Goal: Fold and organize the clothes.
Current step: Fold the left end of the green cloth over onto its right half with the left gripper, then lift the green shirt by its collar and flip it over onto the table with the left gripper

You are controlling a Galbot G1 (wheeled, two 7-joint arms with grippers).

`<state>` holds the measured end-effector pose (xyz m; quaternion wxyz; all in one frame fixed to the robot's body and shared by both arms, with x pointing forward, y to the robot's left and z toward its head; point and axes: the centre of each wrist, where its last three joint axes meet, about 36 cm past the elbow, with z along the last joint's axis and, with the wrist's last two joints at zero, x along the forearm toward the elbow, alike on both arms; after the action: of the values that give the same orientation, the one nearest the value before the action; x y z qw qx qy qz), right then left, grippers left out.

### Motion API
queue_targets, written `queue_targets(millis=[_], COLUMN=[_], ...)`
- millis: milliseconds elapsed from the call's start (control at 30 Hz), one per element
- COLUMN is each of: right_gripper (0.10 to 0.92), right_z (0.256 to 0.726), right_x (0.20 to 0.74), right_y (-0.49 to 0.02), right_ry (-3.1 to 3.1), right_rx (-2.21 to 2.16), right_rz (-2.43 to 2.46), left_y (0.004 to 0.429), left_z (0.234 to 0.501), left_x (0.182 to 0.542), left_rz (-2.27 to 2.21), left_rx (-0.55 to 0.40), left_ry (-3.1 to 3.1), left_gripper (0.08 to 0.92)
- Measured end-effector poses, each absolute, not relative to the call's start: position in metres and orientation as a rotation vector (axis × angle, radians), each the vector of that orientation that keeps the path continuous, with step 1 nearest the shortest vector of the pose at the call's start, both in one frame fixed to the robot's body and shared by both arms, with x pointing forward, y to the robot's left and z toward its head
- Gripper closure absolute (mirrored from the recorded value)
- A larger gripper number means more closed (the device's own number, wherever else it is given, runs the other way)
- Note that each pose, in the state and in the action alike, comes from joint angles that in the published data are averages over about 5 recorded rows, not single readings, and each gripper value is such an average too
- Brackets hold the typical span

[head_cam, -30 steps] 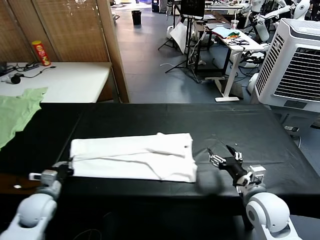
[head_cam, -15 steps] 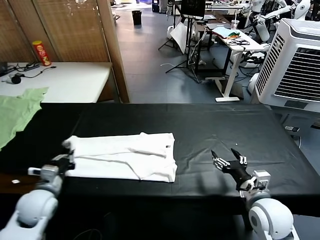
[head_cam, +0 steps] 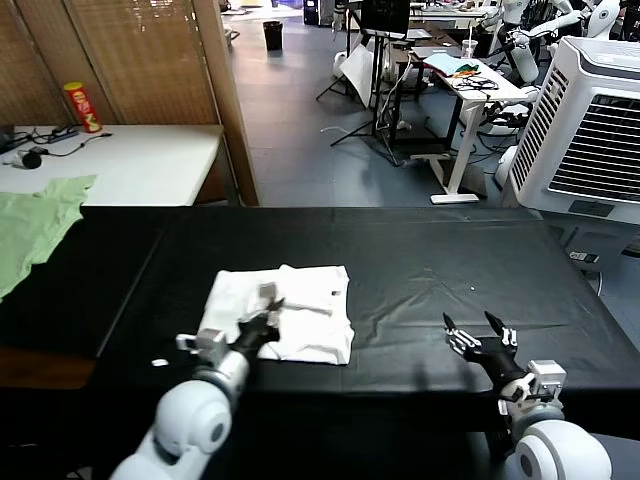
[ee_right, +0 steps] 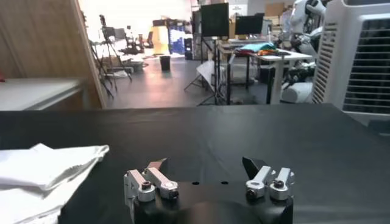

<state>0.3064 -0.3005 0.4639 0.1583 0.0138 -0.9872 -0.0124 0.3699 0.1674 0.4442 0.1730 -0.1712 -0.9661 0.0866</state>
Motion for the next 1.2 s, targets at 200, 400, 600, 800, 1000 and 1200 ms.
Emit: queue_targets(millis=[200,400,600,800,1000,1200], right_gripper=[0.224,0.224,0.224,0.224,0.224,0.224], right_z=[0.461,0.46,0.458,0.458,0.456,0.446], right_x=[0.307,0.311,0.32,0.331,0.352,0.383], right_y=[-0.298,-0.294,-0.29,-0.285,-0.271,-0.237], right_ry=[-2.817,-2.82,-2.82,-2.825,-2.817,-2.801], right_rx=[0.039,0.057,0.104,0.175,0.291,0.448], right_rz=[-0.024,-0.017,-0.008,-0.001,0.029,0.077], left_y=[0.13,0.118,0.108,0.091,0.102,0.159], left_z=[0.441,0.433,0.423,0.415,0.426,0.437], left_x=[0.375,0.38,0.381,0.379,0.382,0.38], left_rz=[0.32,0.305,0.319,0.417,0.425,0.249], left_rx=[-0.558,-0.556,-0.582,-0.624,-0.605,-0.488], left_ry=[-2.725,-2.744,-2.735,-2.69,-2.752,-2.876], left_gripper=[0.853,0.853,0.771,0.45,0.221,0.202])
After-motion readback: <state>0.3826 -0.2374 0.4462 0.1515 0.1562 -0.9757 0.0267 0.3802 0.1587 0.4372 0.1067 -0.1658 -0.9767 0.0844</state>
